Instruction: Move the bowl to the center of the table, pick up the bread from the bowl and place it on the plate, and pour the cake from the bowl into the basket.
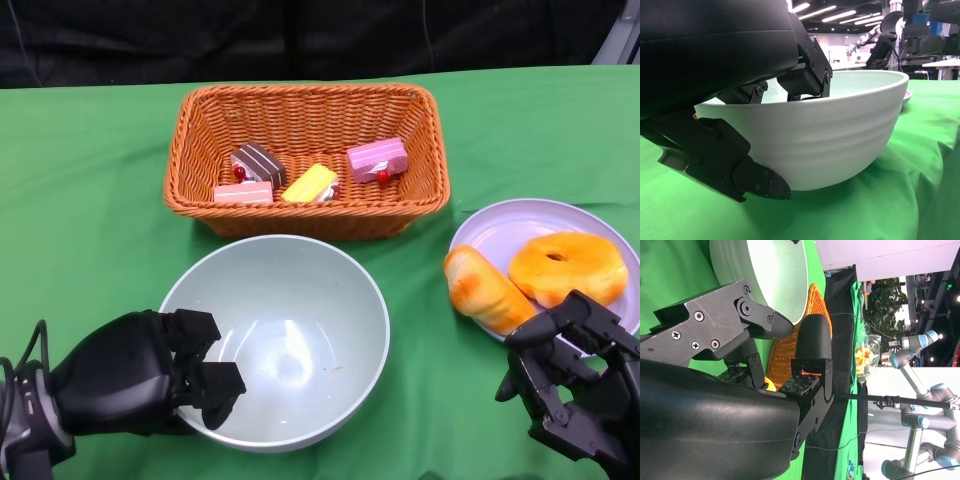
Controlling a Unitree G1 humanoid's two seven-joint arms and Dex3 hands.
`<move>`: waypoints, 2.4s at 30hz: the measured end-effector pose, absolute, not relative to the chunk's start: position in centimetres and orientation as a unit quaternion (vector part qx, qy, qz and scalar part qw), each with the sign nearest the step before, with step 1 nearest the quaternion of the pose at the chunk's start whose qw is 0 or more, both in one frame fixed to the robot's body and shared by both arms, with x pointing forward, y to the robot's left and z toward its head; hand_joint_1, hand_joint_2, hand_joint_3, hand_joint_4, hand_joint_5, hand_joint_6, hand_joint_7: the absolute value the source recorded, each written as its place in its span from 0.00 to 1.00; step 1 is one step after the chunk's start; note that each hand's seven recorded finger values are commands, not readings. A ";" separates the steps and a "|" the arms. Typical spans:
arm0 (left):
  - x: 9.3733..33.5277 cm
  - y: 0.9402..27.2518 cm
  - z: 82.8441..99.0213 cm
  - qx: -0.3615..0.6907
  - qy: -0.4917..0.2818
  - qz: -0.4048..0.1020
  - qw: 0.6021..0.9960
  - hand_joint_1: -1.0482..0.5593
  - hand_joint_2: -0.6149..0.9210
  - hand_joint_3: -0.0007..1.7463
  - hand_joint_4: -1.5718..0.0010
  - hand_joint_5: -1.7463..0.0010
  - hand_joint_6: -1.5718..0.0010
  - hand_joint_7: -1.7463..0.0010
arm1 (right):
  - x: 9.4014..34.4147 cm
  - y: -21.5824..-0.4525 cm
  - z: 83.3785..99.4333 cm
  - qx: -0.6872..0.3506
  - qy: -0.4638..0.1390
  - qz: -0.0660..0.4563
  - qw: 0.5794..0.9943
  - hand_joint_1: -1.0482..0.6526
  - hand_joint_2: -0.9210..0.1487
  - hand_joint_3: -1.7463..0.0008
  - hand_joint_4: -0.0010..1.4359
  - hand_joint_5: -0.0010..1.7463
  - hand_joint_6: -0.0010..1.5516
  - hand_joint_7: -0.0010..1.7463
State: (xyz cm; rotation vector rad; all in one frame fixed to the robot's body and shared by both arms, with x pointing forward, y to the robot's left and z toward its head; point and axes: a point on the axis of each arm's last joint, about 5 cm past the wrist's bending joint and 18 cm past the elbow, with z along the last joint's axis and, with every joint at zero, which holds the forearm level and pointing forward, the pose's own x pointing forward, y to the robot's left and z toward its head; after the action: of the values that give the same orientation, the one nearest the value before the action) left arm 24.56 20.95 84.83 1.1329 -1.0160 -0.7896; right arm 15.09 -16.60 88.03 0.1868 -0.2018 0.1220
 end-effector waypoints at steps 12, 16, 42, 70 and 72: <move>24.4 21.3 86.4 0.446 -0.350 -0.347 0.747 0.00 1.00 0.11 0.98 1.00 0.98 1.00 | 15.0 -16.6 88.0 0.091 -0.094 0.058 0.990 0.55 0.19 0.57 0.45 0.94 0.38 0.75; 24.2 22.2 87.2 0.397 -0.280 -0.406 0.774 0.00 1.00 0.14 1.00 1.00 1.00 1.00 | 15.0 -16.6 88.0 0.092 -0.094 0.059 0.990 0.56 0.18 0.57 0.44 0.94 0.38 0.75; 25.2 21.7 86.0 -0.119 -0.094 -0.328 0.932 0.62 0.88 0.51 0.53 0.03 0.54 0.15 | 15.1 -16.3 88.0 0.080 -0.090 0.062 0.991 0.54 0.20 0.56 0.46 0.96 0.39 0.78; 22.3 20.3 85.1 -0.006 -0.162 -0.316 0.935 0.63 0.86 0.58 0.57 0.00 0.59 0.13 | 14.0 -16.1 89.8 0.032 -0.115 0.118 0.986 0.48 0.25 0.56 0.49 0.91 0.43 0.75; 22.4 20.3 85.1 -0.002 -0.163 -0.317 0.934 0.63 0.86 0.58 0.56 0.00 0.58 0.13 | 13.9 -16.1 89.8 0.032 -0.111 0.118 0.986 0.49 0.25 0.56 0.49 0.91 0.43 0.75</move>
State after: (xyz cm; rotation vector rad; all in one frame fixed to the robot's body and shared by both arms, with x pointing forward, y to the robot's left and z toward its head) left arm 22.38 20.30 85.12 -0.0045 -0.3336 -0.6480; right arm 13.88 -16.08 89.83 0.0638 -0.2229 0.2376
